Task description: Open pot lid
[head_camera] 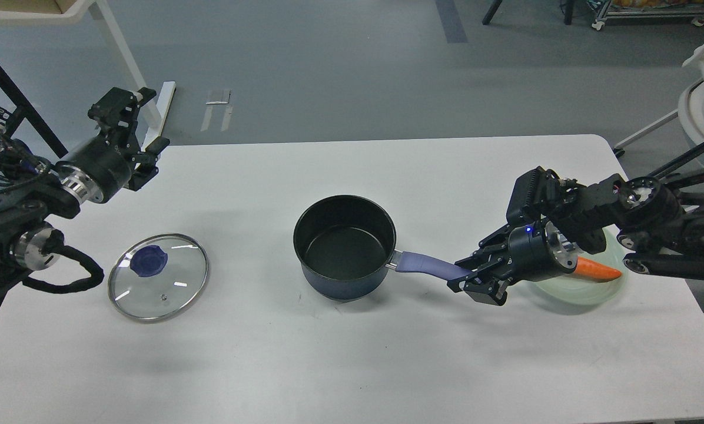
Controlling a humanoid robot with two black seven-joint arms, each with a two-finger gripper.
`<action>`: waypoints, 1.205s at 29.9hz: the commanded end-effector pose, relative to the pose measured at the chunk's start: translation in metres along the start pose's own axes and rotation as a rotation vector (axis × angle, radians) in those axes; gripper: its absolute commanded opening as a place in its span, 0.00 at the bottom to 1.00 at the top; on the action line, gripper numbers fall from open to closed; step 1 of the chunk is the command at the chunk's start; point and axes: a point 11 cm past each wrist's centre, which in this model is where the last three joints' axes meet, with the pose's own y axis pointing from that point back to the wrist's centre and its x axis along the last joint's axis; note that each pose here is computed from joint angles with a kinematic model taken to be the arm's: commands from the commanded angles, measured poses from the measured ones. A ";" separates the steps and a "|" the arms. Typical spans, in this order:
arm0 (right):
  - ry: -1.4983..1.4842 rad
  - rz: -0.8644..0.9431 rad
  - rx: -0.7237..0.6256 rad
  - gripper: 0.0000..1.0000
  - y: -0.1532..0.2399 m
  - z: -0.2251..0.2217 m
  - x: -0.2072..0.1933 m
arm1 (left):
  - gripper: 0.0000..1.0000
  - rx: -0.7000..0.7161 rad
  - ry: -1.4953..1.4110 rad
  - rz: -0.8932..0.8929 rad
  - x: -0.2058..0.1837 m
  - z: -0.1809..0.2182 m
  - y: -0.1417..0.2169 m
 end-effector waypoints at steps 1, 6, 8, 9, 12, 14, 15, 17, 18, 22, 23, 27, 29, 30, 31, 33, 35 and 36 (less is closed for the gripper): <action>-0.045 0.078 -0.034 1.00 0.020 0.005 0.019 | 0.99 -0.019 0.095 0.001 -0.001 -0.006 0.000; -0.148 0.278 -0.075 1.00 0.062 0.010 0.052 | 0.99 -0.020 0.128 0.007 -0.003 -0.010 0.000; -0.246 0.414 -0.103 1.00 0.084 0.020 0.063 | 0.99 -0.012 0.139 0.005 -0.007 -0.016 0.000; -0.302 0.477 -0.111 1.00 0.093 0.024 0.067 | 0.99 -0.009 0.143 0.005 -0.008 -0.018 0.001; -0.576 0.674 -0.129 1.00 0.115 0.042 0.054 | 0.99 -0.015 0.165 0.013 -0.009 -0.022 0.002; -0.724 0.807 -0.130 1.00 0.130 0.052 0.048 | 0.99 -0.018 0.182 0.023 -0.010 -0.026 0.003; -0.806 0.861 -0.122 1.00 0.132 0.055 0.042 | 0.99 -0.016 0.188 0.031 -0.009 -0.029 0.005; -0.948 0.944 -0.095 1.00 0.130 0.060 0.031 | 0.99 -0.012 0.205 0.028 -0.013 -0.035 0.006; -1.012 0.985 -0.085 1.00 0.129 0.062 0.026 | 0.99 -0.009 0.209 0.032 -0.014 -0.038 0.006; -1.303 1.137 -0.070 1.00 0.120 0.071 -0.005 | 0.99 0.010 0.238 0.030 -0.023 -0.052 0.009; -1.368 1.169 -0.067 1.00 0.117 0.073 -0.011 | 0.99 0.009 0.246 0.028 -0.026 -0.054 0.008; -1.662 1.262 -0.010 1.00 0.083 0.076 -0.028 | 0.99 -0.018 0.291 0.026 -0.031 -0.054 0.005; -1.763 1.292 0.020 1.00 0.066 0.075 -0.034 | 0.99 -0.038 0.323 0.043 -0.031 -0.054 0.006; -1.798 1.298 0.037 1.00 0.058 0.074 -0.035 | 0.99 -0.050 0.334 0.049 -0.030 -0.052 0.005; -1.824 1.303 0.055 1.00 0.049 0.072 -0.036 | 0.99 -0.060 0.344 0.051 -0.031 -0.051 0.004; -1.878 1.324 0.093 1.00 0.034 0.068 -0.037 | 0.99 -0.067 0.364 0.051 -0.031 -0.052 0.006; -1.920 1.347 0.126 1.00 0.022 0.065 -0.037 | 0.99 -0.061 0.376 0.044 -0.033 -0.056 0.009; -1.939 1.355 0.137 1.00 0.017 0.064 -0.038 | 0.99 -0.059 0.382 0.043 -0.033 -0.059 0.011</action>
